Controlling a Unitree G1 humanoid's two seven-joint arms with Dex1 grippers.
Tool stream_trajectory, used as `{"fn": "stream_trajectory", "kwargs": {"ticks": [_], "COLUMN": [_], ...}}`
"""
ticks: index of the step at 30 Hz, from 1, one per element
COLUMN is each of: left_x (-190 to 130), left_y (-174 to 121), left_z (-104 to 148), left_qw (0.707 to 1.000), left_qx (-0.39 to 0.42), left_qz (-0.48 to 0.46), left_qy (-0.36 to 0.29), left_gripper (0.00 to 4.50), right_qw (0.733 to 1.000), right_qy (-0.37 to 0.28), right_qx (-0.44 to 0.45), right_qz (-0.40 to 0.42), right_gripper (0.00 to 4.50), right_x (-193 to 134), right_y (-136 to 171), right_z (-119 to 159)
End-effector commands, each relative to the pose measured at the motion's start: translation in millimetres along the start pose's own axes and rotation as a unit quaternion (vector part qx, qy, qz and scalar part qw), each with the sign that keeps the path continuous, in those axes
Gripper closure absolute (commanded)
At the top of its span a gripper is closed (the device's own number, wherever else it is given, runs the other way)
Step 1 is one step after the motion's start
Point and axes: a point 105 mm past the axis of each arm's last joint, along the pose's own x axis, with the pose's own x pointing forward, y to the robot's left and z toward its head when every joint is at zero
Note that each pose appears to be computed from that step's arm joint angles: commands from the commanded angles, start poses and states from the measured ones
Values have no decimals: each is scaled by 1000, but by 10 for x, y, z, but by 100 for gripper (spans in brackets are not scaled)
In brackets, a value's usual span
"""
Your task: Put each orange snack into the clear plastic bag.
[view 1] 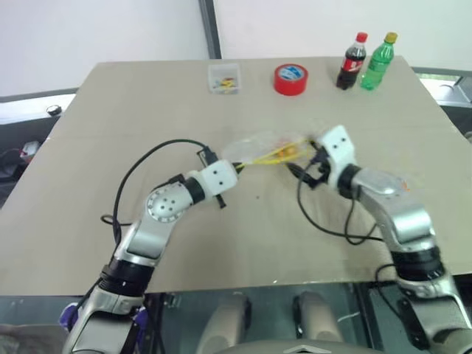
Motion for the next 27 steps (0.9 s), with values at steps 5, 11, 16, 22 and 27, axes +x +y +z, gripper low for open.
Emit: {"fn": "stream_trajectory", "kwargs": {"ticks": [5,11,16,22,27], "left_x": [47,98,133,147,140], "left_y": [113,105,98,86,69], "left_z": [93,103,102,75,57], "left_qw": [1000,1000,1000,1000,1000], "left_qx": [11,13,13,11,10], "left_qz": [15,8,2,-2,-3], "left_qy": [-17,-20,-21,-15,-11], "left_gripper": [450,450,450,450,450], "right_qw": [961,879,814,792,790], "right_qy": [10,95,89,120,134], "right_qx": [39,205,360,375,392], "right_qz": [-274,-419,-447,-467,-452], "right_gripper": [3,3,3,3,3], "right_x": [-480,-659,-677,-664,-624], "right_y": [-621,-609,-614,-562,-502], "right_z": [-43,-281,-235,-213,-284]}}
